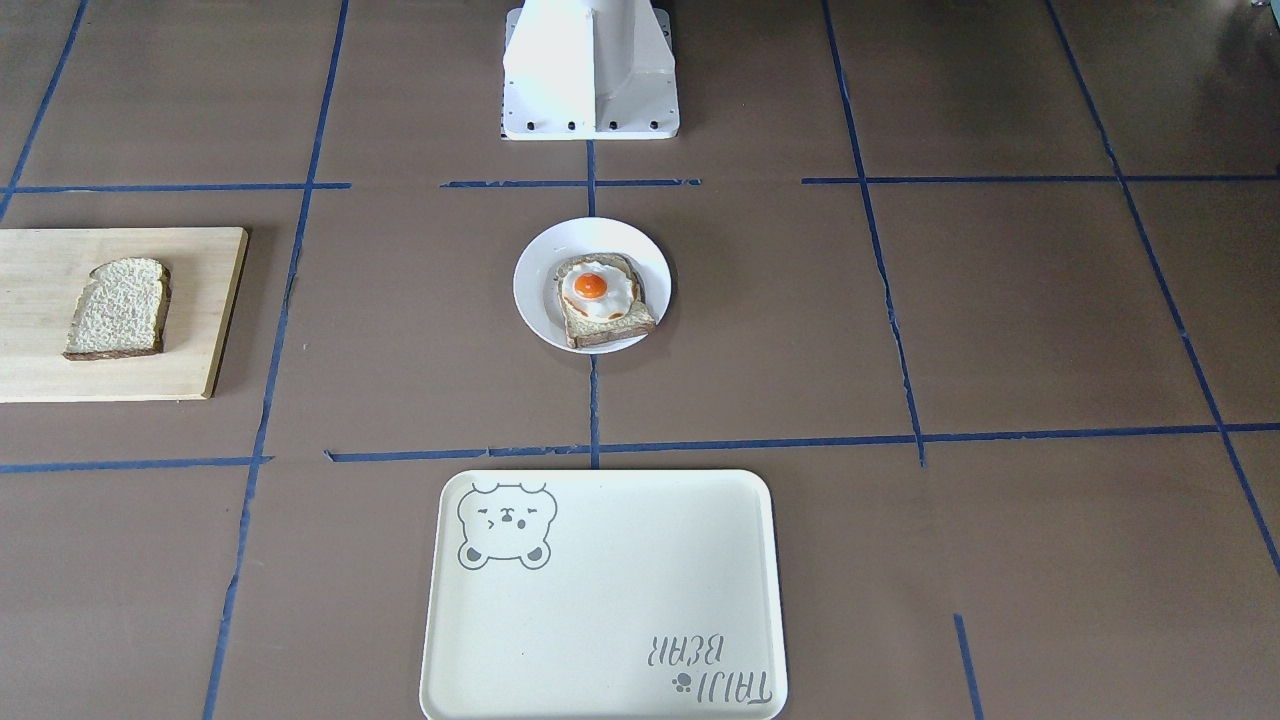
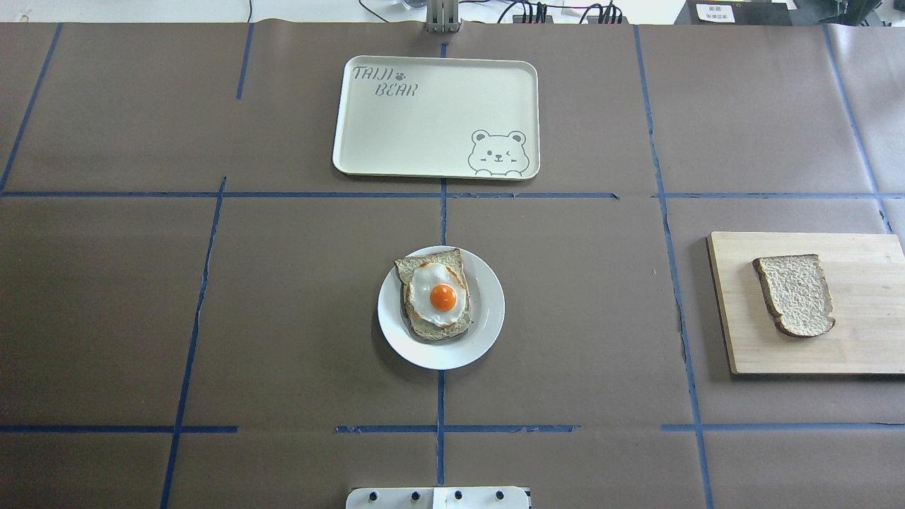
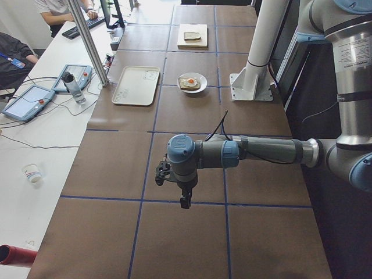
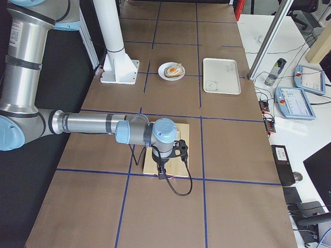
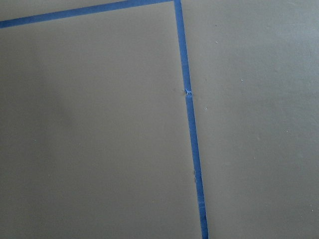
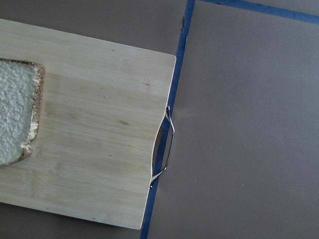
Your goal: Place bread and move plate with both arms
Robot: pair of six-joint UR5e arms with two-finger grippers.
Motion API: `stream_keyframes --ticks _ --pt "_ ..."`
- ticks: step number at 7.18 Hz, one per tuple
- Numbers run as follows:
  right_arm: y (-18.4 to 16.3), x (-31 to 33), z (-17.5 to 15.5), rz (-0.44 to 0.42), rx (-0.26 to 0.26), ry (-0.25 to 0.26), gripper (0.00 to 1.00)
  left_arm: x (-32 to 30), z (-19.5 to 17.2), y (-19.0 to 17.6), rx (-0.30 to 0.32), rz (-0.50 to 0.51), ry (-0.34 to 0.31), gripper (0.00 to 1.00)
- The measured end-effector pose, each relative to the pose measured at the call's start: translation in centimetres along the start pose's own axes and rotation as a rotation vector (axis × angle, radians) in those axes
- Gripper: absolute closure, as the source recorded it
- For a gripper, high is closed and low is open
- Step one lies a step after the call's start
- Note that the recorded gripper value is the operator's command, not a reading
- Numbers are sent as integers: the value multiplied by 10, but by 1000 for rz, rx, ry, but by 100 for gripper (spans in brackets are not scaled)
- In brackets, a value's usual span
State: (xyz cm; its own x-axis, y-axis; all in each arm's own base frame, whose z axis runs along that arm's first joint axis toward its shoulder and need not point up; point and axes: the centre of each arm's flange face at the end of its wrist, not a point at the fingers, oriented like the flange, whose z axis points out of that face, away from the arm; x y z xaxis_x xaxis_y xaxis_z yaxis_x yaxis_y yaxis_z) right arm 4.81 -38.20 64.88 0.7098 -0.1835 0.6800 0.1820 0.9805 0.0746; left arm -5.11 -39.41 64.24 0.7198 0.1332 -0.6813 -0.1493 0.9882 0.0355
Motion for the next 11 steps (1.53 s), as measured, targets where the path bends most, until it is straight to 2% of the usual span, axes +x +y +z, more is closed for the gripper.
stream_keyframes --ticks 2,3,5,8,10,11 --pt "-4 -3 -3 -10 6 2 0 1 0 0 -1 2 0 0" --pt "-6 -5 -3 -2 11 -15 0 2 1 -1 -3 3 0 0" --pt "-13 -22 3 68 41 -85 1 5 3 -2 -10 10 2 0" --pt "-32 -57 45 158 110 -141 1 7 5 -2 -15 15 2 0" --pt "-35 -82 78 218 163 -204 6 8 5 -3 -15 17 2 0" --pt "-34 -99 91 243 173 -231 7 8 5 -3 -15 18 2 0"
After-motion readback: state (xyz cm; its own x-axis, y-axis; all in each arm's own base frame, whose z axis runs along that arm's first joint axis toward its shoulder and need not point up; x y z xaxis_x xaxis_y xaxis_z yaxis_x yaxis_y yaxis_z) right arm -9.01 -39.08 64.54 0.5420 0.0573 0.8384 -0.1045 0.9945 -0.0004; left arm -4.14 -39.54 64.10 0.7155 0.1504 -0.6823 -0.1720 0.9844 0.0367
